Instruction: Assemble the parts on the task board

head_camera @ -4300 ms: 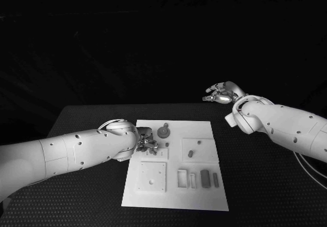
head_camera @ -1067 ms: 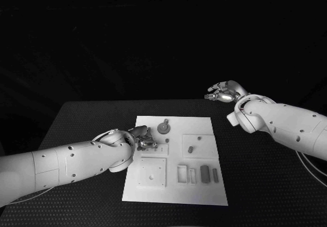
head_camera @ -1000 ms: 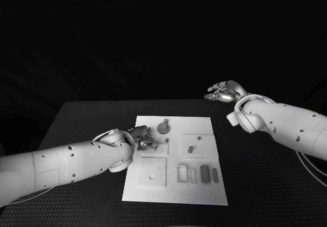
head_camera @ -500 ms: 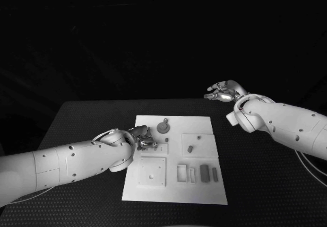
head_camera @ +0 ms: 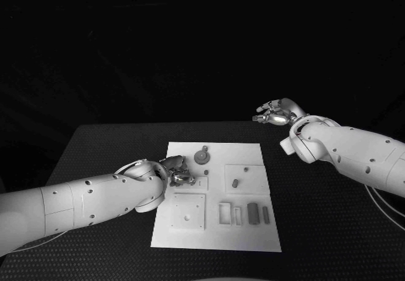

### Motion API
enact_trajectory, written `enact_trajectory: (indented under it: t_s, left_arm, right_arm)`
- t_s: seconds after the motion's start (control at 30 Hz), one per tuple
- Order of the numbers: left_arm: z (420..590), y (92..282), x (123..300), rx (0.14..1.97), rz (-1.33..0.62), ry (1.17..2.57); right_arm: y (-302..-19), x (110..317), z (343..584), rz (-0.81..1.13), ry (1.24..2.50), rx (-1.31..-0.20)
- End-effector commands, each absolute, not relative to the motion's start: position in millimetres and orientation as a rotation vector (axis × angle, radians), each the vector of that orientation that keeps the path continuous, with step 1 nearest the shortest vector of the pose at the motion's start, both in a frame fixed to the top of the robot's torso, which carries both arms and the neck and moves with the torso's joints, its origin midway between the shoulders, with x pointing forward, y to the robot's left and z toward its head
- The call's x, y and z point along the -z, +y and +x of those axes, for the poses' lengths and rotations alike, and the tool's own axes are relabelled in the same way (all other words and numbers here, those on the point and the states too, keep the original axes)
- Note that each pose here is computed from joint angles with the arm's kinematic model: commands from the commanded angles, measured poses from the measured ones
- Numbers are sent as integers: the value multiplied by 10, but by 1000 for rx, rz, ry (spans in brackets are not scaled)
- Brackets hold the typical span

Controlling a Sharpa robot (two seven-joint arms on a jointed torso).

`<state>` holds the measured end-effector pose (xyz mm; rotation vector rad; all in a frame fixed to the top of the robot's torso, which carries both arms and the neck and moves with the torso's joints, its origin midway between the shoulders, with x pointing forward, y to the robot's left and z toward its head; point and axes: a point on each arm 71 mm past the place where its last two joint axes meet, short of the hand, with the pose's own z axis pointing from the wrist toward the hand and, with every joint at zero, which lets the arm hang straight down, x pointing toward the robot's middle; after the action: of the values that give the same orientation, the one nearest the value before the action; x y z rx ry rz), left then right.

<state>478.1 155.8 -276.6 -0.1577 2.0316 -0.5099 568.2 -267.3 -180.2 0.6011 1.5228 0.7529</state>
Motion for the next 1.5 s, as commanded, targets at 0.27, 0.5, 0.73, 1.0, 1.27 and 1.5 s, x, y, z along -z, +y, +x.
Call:
enact_trajectory:
  t_s: [0.27, 0.5, 0.73, 1.0, 1.27, 1.5]
  left_arm:
    - [4757, 1540, 2791, 508, -127, 2063]
    - [4757, 1537, 2791, 506, -120, 2062]
    - [4761, 1545, 2787, 501, -120, 2054]
    - [4760, 1543, 2791, 503, -124, 2062]
    - [4751, 1545, 2811, 514, -137, 2095]
    - [4739, 1531, 2828, 520, -133, 2126]
  right_arm:
    - [-2657, 1811, 5681, 597, 1533, -762]
    - [-2650, 1815, 5681, 597, 1535, -764]
    - [-2652, 1818, 5682, 598, 1536, -763]
    - [-2643, 1821, 5682, 598, 1537, -765]
    - [-2647, 1825, 5682, 600, 1540, -763]
    - [-2647, 1827, 5682, 600, 1541, -763]
